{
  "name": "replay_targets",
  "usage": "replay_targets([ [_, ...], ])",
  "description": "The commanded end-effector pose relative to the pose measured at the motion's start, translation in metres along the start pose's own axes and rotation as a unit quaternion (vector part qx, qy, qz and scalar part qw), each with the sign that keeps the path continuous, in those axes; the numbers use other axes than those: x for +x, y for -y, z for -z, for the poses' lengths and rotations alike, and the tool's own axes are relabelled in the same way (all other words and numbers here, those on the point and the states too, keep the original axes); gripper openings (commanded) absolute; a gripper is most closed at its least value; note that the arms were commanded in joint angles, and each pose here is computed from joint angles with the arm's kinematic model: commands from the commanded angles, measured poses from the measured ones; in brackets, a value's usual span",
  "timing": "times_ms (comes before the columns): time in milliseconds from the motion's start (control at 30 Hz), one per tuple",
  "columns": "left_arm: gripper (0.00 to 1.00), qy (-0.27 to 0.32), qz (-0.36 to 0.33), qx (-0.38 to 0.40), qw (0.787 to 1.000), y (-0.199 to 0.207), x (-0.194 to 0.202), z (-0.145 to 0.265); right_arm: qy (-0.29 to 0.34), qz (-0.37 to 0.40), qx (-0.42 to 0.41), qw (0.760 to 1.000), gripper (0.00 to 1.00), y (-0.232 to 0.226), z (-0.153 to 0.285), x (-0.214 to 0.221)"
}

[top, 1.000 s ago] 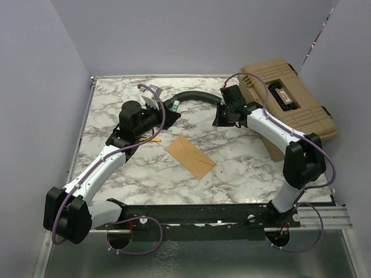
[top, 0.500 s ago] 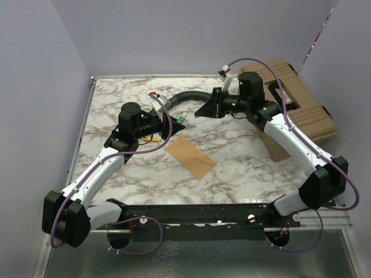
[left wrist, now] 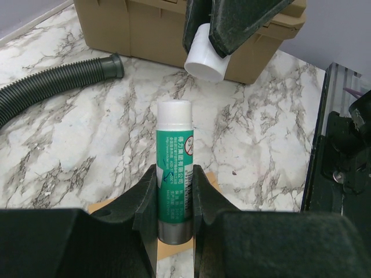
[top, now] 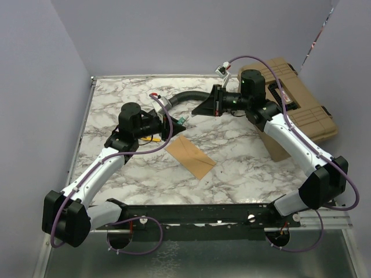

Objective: Place the letter into the envelope and seal it

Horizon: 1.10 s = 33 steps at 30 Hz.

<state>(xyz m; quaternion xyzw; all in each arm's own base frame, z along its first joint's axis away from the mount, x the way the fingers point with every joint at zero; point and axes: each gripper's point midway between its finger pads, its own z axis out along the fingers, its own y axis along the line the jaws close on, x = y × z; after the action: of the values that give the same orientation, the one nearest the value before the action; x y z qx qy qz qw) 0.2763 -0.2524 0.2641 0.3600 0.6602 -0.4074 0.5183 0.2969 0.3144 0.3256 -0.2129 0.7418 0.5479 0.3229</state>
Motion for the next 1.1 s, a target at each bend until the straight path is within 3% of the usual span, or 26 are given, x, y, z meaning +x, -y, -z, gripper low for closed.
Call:
replay_targets([
  [0,0.00,0.018,-0.013,0.025,0.999,0.010,-0.008,0.000,-0.005,-0.006,-0.014,1.000,0.00,0.001,-0.003,0.001],
  [333,0.00,0.027,-0.006,0.032,0.999,0.012,-0.012,-0.003,-0.009,-0.031,-0.015,0.999,0.00,0.010,-0.010,0.006],
  [733,0.00,0.028,-0.006,0.029,0.999,0.010,-0.012,-0.004,0.000,-0.053,-0.077,0.996,0.00,-0.005,-0.015,0.001],
  [1067,0.00,-0.002,-0.021,0.060,0.998,0.018,-0.008,-0.003,-0.071,-0.056,-0.091,0.992,0.00,-0.005,-0.014,0.019],
])
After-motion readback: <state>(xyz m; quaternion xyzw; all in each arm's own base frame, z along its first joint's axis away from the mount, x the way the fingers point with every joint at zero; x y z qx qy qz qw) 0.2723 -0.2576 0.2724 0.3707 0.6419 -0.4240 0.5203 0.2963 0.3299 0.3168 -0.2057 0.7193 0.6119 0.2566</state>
